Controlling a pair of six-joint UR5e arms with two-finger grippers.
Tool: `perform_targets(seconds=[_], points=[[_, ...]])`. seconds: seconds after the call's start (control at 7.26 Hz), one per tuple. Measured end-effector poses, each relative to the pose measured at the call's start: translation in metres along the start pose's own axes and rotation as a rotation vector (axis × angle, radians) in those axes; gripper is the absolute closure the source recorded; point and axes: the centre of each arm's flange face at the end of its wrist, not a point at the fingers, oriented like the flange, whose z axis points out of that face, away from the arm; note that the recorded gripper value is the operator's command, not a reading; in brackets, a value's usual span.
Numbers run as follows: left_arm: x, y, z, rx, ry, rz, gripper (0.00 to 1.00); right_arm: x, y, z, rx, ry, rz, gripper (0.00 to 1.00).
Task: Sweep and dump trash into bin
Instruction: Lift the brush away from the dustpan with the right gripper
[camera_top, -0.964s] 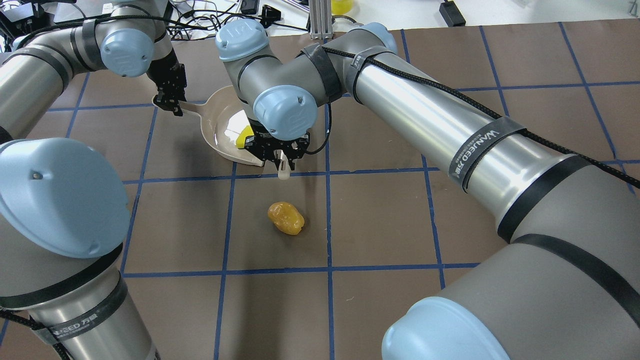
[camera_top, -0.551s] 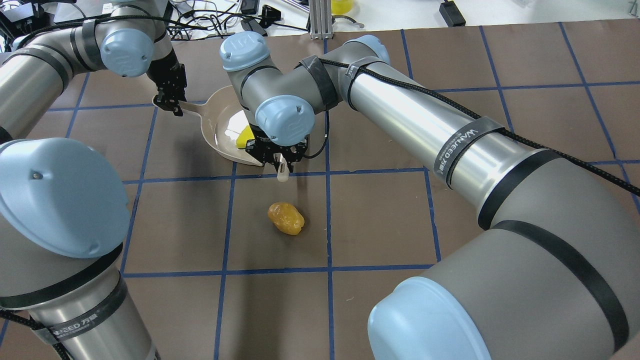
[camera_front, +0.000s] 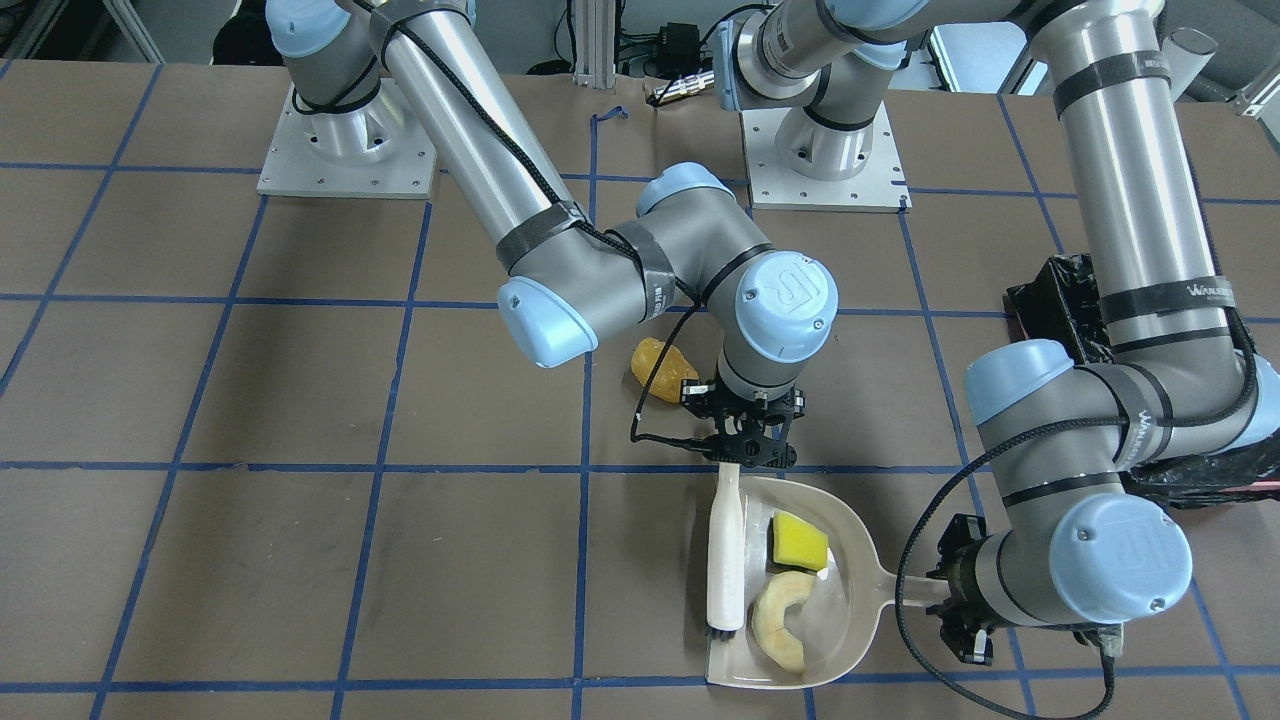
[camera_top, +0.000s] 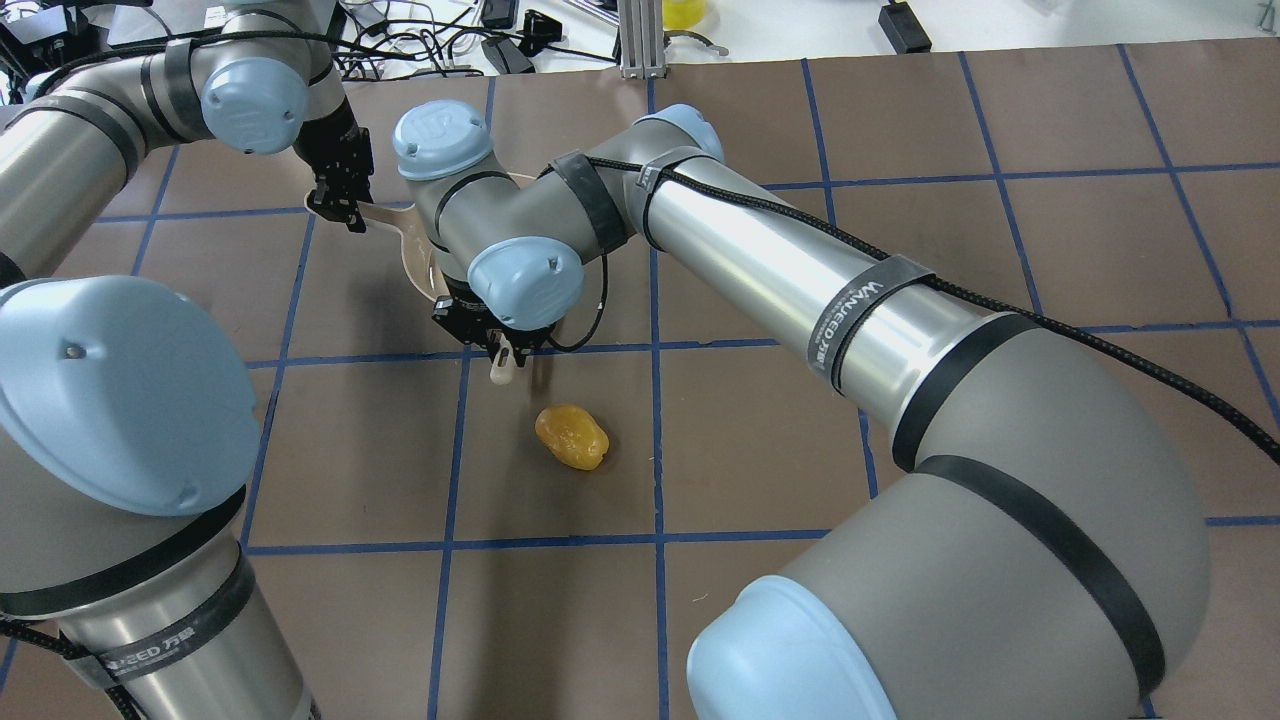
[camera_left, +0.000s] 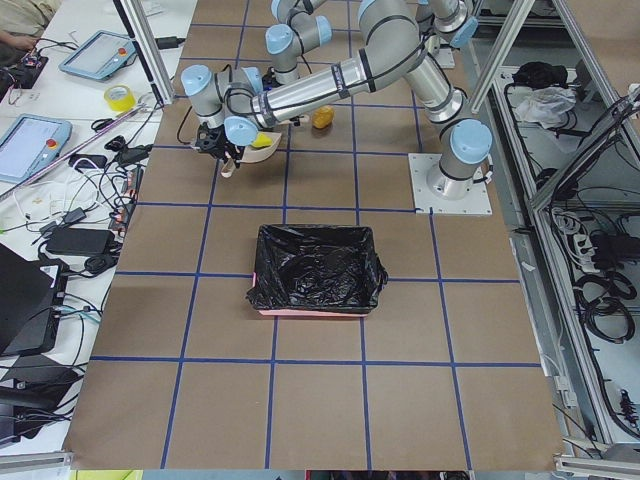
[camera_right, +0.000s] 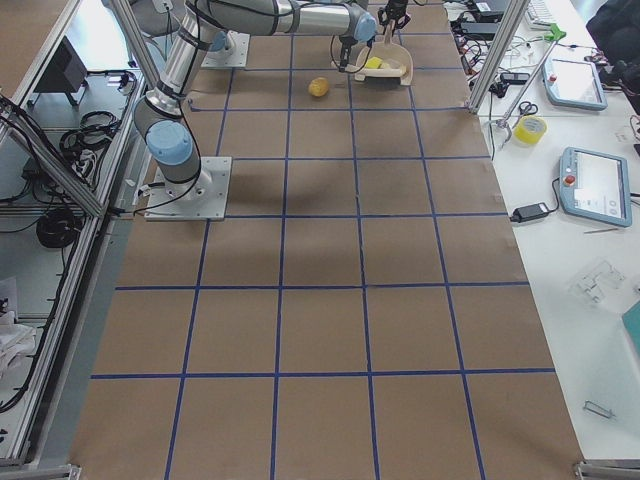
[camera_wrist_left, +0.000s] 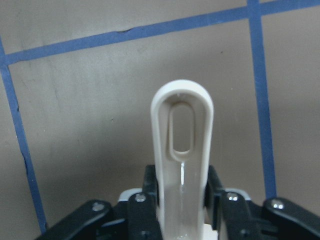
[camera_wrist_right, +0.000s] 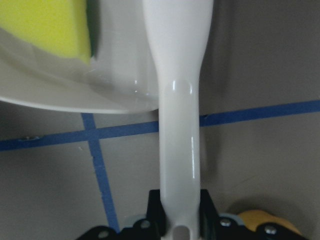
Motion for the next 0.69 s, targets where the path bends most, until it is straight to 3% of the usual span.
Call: perform_targets(seconds=[0.28, 0.69], points=[[0.0, 0.0, 0.0, 0.0, 0.001, -0.001, 1.0, -0.02, 0.012, -0.004, -0.004, -0.043, 0.013, 0.89], [0.0, 0.0, 0.0, -0.002, 0.002, 0.0, 1.0, 0.012, 0.002, -0.038, 0.016, 0.051, -0.036, 0.9]])
